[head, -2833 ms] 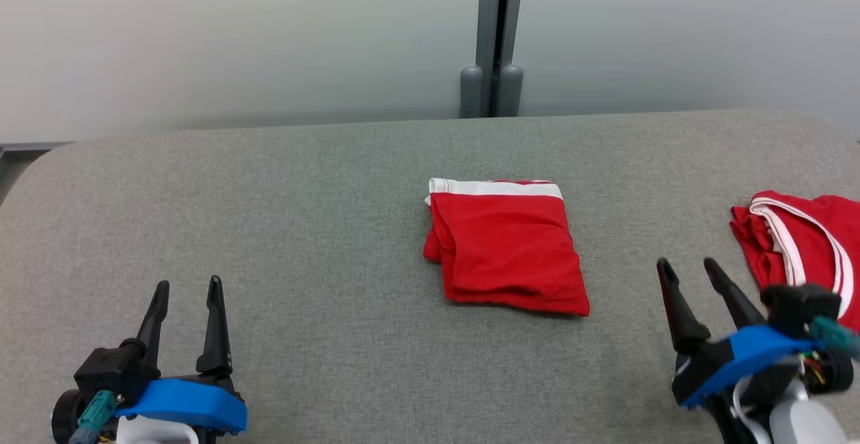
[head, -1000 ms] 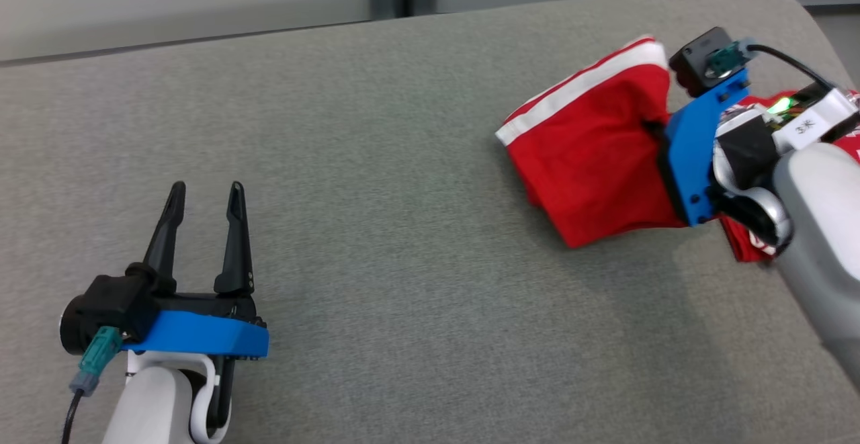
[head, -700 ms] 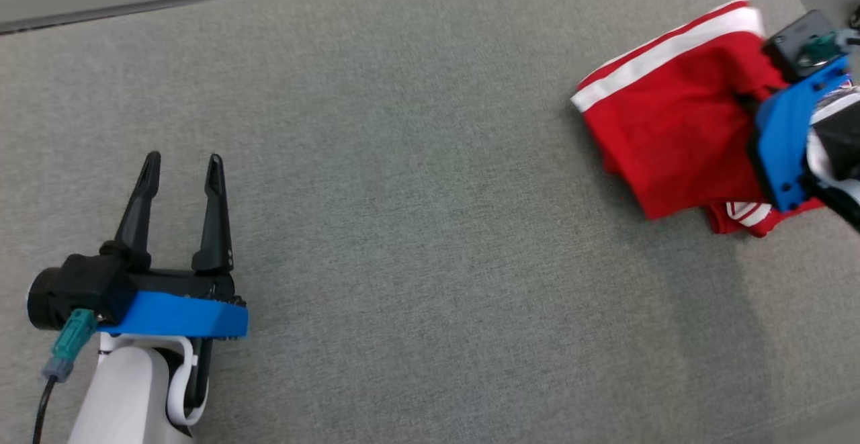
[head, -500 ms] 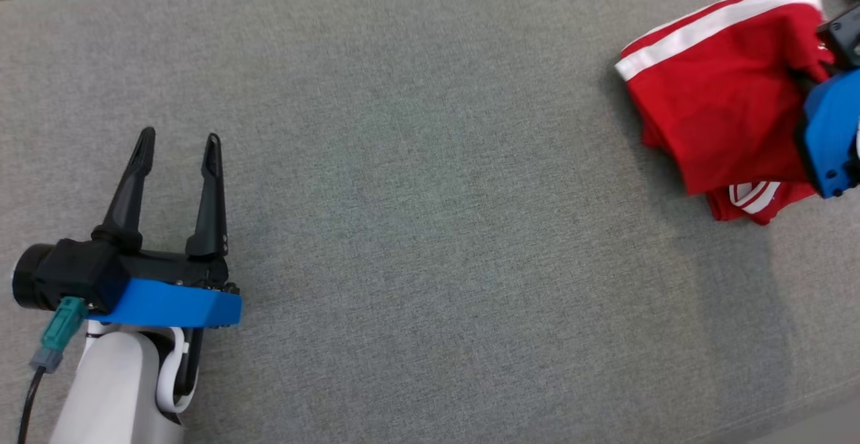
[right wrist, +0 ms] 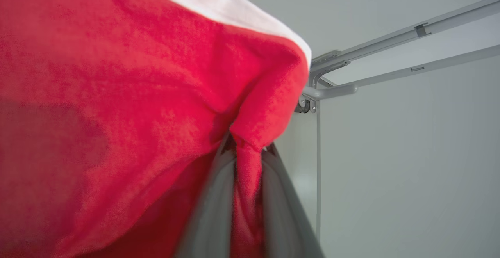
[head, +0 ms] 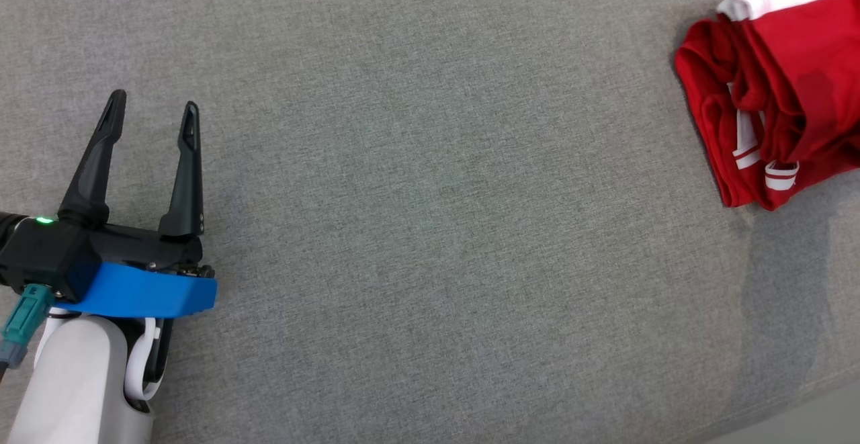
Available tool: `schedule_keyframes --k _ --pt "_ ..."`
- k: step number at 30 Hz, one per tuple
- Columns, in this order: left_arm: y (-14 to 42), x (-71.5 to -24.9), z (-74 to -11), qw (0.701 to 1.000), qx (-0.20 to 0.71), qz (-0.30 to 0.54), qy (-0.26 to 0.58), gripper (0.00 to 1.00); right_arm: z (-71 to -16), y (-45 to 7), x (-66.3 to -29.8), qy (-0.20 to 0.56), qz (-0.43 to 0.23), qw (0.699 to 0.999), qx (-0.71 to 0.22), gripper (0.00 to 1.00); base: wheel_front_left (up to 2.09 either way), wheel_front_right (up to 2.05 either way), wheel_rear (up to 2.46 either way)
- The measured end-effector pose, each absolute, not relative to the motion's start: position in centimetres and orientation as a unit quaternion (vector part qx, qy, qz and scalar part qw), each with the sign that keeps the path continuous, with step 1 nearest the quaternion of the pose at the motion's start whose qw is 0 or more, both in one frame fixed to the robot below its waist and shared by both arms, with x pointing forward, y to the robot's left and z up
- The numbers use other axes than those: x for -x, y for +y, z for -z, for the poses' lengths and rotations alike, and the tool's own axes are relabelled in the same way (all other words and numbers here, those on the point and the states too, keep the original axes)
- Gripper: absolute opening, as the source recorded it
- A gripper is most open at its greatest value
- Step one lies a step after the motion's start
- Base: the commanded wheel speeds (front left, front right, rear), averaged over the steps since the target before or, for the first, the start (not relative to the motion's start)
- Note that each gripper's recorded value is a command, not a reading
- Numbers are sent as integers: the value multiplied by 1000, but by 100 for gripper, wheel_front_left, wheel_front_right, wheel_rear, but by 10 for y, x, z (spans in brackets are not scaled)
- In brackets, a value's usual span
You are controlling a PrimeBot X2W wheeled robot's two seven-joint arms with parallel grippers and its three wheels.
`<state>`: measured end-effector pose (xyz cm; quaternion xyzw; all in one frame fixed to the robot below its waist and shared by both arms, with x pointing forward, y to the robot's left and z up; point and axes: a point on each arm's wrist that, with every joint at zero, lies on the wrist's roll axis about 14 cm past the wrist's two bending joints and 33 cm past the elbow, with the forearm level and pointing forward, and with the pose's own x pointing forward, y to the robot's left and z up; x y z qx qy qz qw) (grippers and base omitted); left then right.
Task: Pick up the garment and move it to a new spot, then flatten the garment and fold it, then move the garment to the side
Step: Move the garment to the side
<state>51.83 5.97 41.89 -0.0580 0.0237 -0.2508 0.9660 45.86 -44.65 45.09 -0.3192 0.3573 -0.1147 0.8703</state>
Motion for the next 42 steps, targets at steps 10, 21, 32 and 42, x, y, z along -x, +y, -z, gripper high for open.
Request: schedule_keyframes --k 10,21,32,42 --pt "68 -510 -432 968 48 245 21 100 -435 -434 -449 336 138 892 268 100 0 0 0" --pt "90 -470 -463 978 62 198 8 100 -478 -355 -457 196 86 955 204 100 0 0 0" --pt "132 -422 -485 990 76 115 -3 100 -538 -257 -417 19 25 999 18 100 0 0 0" --pt "159 -396 -482 994 86 68 2 100 -542 -218 -381 -6 -4 1000 -28 100 0 0 0"
